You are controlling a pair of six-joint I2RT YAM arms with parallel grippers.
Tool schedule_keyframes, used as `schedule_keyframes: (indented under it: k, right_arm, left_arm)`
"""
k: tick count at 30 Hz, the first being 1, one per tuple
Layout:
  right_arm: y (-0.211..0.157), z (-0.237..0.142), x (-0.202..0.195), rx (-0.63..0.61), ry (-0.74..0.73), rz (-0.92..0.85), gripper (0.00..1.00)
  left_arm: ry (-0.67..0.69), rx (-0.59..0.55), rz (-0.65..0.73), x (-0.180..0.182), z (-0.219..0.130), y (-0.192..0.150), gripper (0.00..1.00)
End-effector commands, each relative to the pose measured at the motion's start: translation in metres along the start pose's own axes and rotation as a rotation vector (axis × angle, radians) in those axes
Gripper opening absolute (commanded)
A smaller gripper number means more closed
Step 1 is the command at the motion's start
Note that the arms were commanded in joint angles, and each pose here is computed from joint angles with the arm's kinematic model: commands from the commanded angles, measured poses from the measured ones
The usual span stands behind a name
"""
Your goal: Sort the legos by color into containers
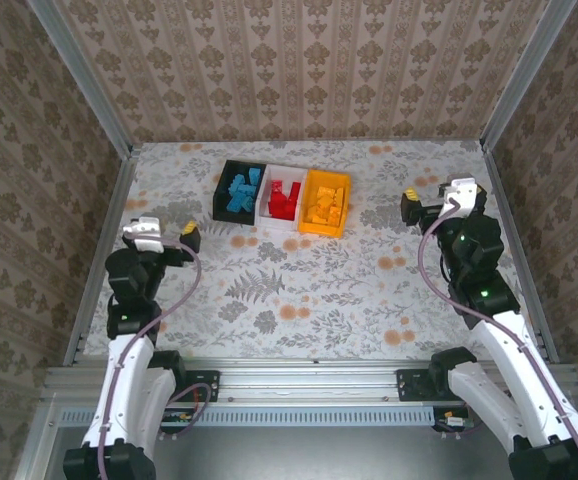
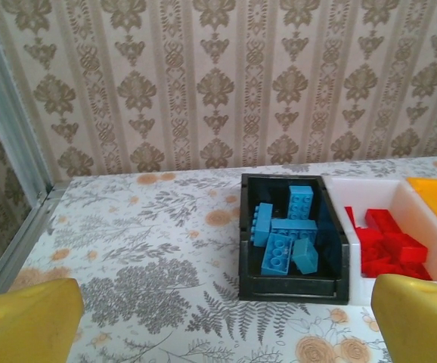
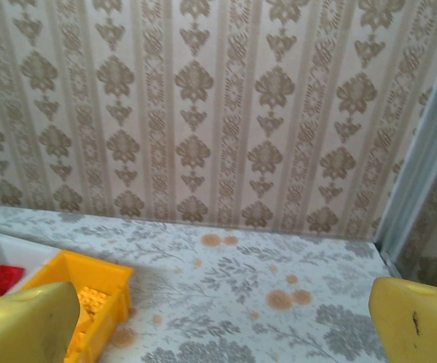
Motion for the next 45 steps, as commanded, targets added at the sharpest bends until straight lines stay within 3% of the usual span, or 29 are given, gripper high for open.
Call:
schedule_keyframes:
  k: [1, 4, 23, 34, 45]
  right_arm:
    - [-0.018, 0.005, -0.013, 0.062, -0.091, 0.018, 1.00]
    - [-0.033, 0.011, -0.020, 0.101, -0.132, 0.026, 1.00]
    - [-0.144, 0.088, -0.033, 0.273, -0.187, 0.086, 1.00]
    - [-0.160, 0.092, -0.038, 0.287, -0.200, 0.072, 1.00]
    - [-0.164, 0.092, -0.043, 0.304, -0.234, 0.105, 1.00]
  left_arm:
    - [0.099, 0.004, -0.051, 0.005, -0.001, -0.009, 1.00]
    - [0.184, 0.060, -0.116, 0.008, -0.001, -0.027, 1.00]
    - [0.187, 0.187, -0.092, 0.013, 0.018, -0.042, 1.00]
    - [0.145, 0.300, -0.039, 0.029, 0.089, -0.079, 1.00]
    - [0.144, 0.309, 0.017, 0.020, 0.109, -0.108, 1.00]
Point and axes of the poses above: each hand's point on the last joint's axis, 136 mm out from that joint toward the fingers, its own z axis out along the fingers, its own x axis along the line the jaws close on, y = z × x, the point moved 9 cm from there along -z, back along the fingers, and after that the axes turned 11 degrees about z, right-handed, at the moved point
